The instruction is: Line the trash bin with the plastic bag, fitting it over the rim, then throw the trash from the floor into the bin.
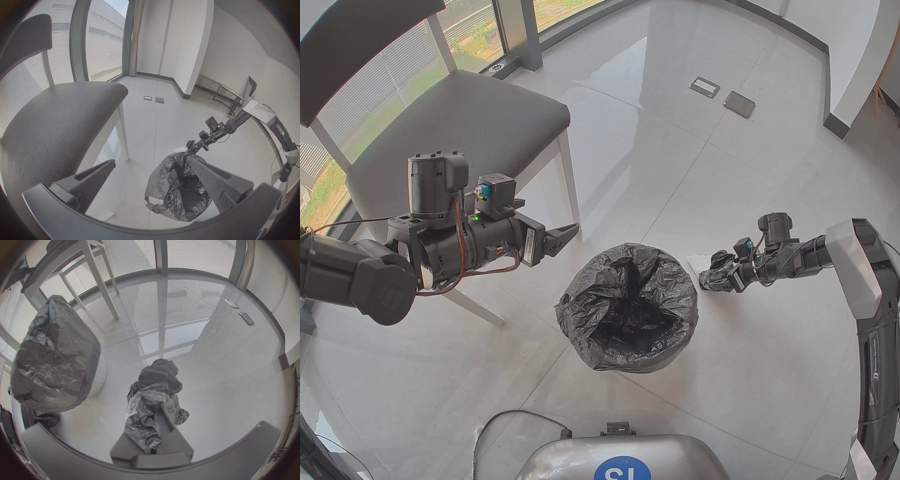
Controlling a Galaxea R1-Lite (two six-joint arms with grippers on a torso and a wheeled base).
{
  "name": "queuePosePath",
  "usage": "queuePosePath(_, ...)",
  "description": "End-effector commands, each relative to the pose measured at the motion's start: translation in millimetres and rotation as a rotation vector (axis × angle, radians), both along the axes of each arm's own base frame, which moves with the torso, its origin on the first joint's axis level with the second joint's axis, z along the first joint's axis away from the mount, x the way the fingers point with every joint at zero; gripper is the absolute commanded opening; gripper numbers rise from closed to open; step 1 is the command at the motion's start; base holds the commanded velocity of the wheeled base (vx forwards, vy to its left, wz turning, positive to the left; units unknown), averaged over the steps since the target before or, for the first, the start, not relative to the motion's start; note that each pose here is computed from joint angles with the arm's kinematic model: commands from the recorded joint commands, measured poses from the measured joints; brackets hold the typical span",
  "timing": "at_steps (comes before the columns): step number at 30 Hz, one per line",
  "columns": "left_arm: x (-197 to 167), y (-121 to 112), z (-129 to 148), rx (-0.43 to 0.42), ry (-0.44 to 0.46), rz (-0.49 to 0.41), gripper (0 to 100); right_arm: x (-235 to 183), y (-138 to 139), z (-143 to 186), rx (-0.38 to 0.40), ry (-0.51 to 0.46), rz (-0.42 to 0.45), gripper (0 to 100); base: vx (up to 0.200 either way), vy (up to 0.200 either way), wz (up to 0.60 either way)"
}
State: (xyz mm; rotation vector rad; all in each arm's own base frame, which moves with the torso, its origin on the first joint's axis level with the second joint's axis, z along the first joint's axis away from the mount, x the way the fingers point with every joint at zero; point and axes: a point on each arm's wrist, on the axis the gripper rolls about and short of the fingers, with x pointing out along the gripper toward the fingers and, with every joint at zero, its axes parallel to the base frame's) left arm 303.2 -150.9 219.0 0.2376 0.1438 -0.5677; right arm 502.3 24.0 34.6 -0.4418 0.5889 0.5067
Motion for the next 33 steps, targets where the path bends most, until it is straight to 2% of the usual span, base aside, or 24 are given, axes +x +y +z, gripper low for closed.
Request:
queuePosePath(1, 0.1, 0.0, 0.0, -0.001, 0.0, 0.003, 100, 5.3, -6.4, -20.3, -0.002, 0.026, -0.013, 0, 0.0, 0.0, 0.0)
queuePosePath(7, 0.1, 0.6, -0.9, -0.007, 0.007, 0.008, 100, 9.8, -7.9, -11.6, 0.003, -0.01, -0.021, 0, 0.0, 0.0, 0.0)
queuePosePath(10, 1.6, 1.7, -3.2, -0.012, 0.017, 0.016, 100, 6.8, -8.0, 8.0, 0.0, -0.044, -0.018, 0, 0.0, 0.0, 0.0)
queuePosePath(16, -1.7, 3.9, -2.0, -0.01, 0.017, 0.019, 100, -13.8, -7.6, 38.2, -0.01, -0.053, -0.008, 0, 0.0, 0.0, 0.0)
queuePosePath(25, -9.1, 7.9, -12.2, 0.002, 0.046, 0.018, 100, -38.8, -8.1, 65.5, -0.011, -0.064, -0.007, 0, 0.0, 0.0, 0.0)
queuePosePath(33, -11.2, 17.2, -29.9, 0.028, 0.103, 0.045, 100, -100.6, -14.3, 121.2, -0.02, -0.106, -0.014, 0, 0.0, 0.0, 0.0)
